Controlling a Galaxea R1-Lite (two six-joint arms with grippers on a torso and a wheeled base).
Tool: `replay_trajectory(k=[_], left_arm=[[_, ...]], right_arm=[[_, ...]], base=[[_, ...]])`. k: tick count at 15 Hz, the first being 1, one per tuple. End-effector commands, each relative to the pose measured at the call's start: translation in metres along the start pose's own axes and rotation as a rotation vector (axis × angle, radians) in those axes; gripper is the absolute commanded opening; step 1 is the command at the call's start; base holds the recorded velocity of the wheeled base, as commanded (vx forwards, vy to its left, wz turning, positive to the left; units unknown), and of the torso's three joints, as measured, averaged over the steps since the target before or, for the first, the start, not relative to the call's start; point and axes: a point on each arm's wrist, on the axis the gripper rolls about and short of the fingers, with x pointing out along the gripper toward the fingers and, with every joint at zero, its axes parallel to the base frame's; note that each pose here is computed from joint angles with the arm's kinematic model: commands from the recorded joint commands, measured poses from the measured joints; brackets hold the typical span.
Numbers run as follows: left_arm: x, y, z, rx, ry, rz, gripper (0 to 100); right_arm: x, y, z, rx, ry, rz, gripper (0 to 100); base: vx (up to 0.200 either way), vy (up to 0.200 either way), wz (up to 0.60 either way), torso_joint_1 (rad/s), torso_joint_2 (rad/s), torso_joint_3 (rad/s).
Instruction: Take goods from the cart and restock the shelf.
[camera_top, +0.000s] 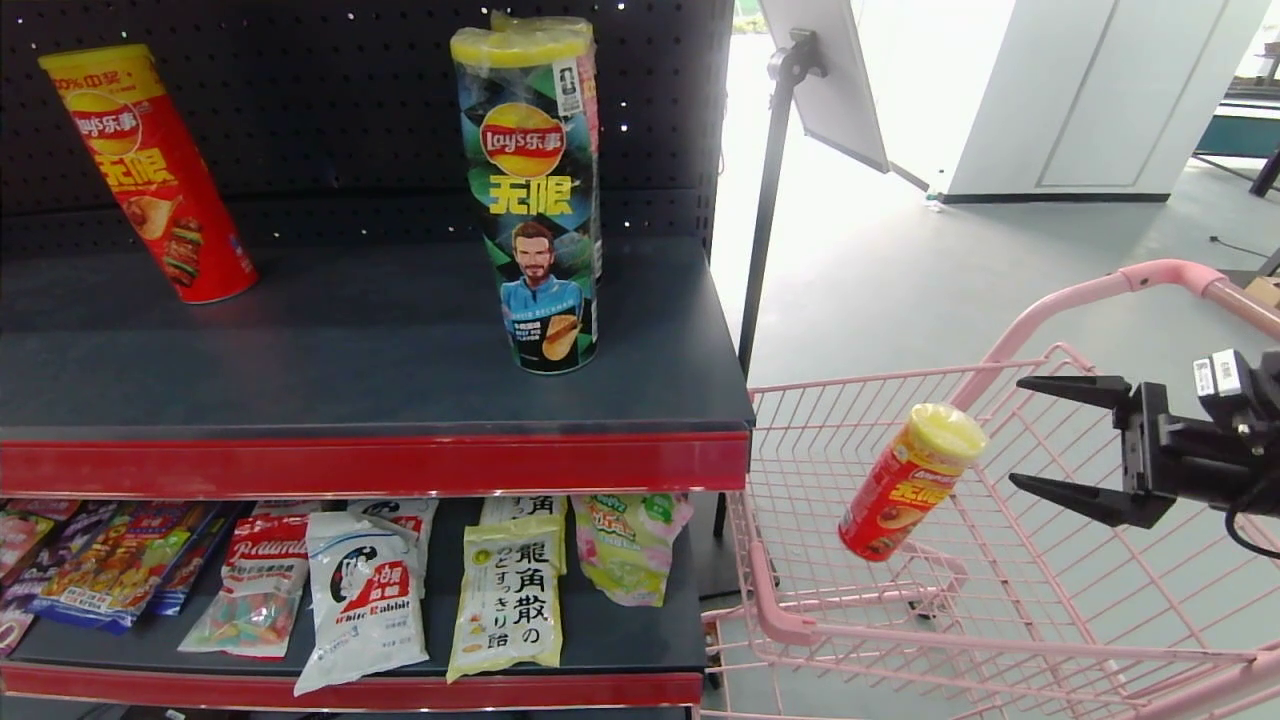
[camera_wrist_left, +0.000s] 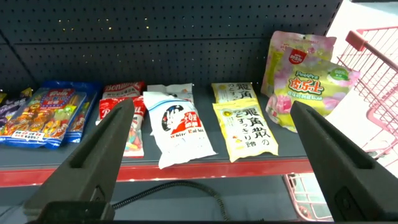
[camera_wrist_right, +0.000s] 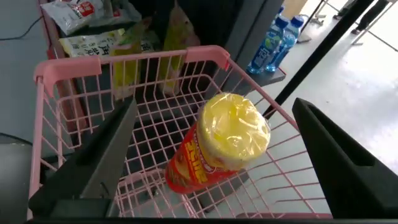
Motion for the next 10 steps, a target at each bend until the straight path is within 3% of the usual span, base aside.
replay_trajectory(k=[1, 6, 10], left_arm=[[0.000, 0.000, 0.000, 0.000, 0.001, 0.000, 100], [0.000, 0.000, 0.000, 0.000, 0.001, 0.000, 100], [0.000, 0.000, 0.000, 0.000, 0.001, 0.000, 100]], right_arm=[[0.009, -0.011, -0.028, 0.058, 0.007, 0.017, 100], [0.021, -0.035, -0.063, 0.081, 0.010, 0.022, 100], [0.024, -0.034, -0.085, 0.135, 0.021, 0.028, 100]], base=[[0.000, 0.000, 0.00, 0.000, 0.00, 0.000], [0.000, 0.000, 0.00, 0.000, 0.00, 0.000], [0.000, 0.000, 0.00, 0.000, 0.00, 0.000]])
